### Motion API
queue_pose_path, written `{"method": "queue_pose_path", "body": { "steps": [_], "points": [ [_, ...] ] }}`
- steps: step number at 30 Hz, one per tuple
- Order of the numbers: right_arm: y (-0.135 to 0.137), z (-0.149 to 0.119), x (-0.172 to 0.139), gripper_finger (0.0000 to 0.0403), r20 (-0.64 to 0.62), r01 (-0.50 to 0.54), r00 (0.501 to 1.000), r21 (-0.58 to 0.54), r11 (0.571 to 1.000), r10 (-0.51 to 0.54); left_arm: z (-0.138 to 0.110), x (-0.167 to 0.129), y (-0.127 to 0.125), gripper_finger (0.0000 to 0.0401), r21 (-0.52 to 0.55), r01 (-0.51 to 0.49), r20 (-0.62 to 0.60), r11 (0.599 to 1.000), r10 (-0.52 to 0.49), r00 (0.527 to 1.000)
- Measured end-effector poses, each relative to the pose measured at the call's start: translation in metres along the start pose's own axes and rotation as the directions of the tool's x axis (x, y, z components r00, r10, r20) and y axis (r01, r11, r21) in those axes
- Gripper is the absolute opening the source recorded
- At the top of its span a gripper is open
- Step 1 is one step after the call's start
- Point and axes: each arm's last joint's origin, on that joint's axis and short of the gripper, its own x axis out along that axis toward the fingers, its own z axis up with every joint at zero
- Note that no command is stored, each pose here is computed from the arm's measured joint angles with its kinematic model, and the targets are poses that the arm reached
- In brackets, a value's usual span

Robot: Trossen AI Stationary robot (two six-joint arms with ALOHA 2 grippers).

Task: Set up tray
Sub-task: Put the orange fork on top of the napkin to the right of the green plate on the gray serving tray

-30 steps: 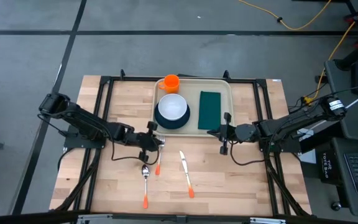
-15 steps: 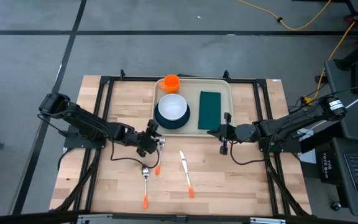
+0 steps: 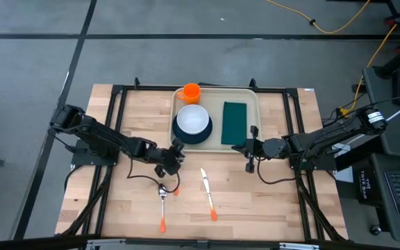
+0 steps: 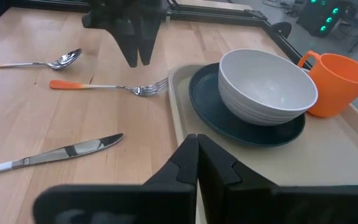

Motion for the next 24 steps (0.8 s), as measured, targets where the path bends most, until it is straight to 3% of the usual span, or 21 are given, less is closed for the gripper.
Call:
{"method": "queue_pose_path", "body": {
  "steps": [7,13,18,24],
  "points": [
    [0.000,0.000,0.000,0.0022,0.000,0.000,1.000,-0.001,1.000,0.000,0.020,0.011,0.010,0.0123,0.058,0.111,-0.115,0.992,-0.104,0.988],
    [0.000,0.000,0.000,0.0010,0.000,-0.001,1.000,-0.019,1.000,0.001,0.043,0.016,0.023,0.0123,0.028,0.201,-0.169,0.979,-0.194,0.966],
    [0.000,0.000,0.000,0.0009,0.000,-0.001,1.000,-0.025,1.000,0.001,0.044,0.022,0.020,0.0123,0.177,0.314,-0.261,0.933,-0.263,0.929],
    [0.000,0.000,0.000,0.0022,0.000,-0.002,1.000,-0.024,1.000,0.001,0.046,0.025,0.011,0.0123,0.320,0.377,-0.251,0.869,-0.306,0.919]
  ]
}}
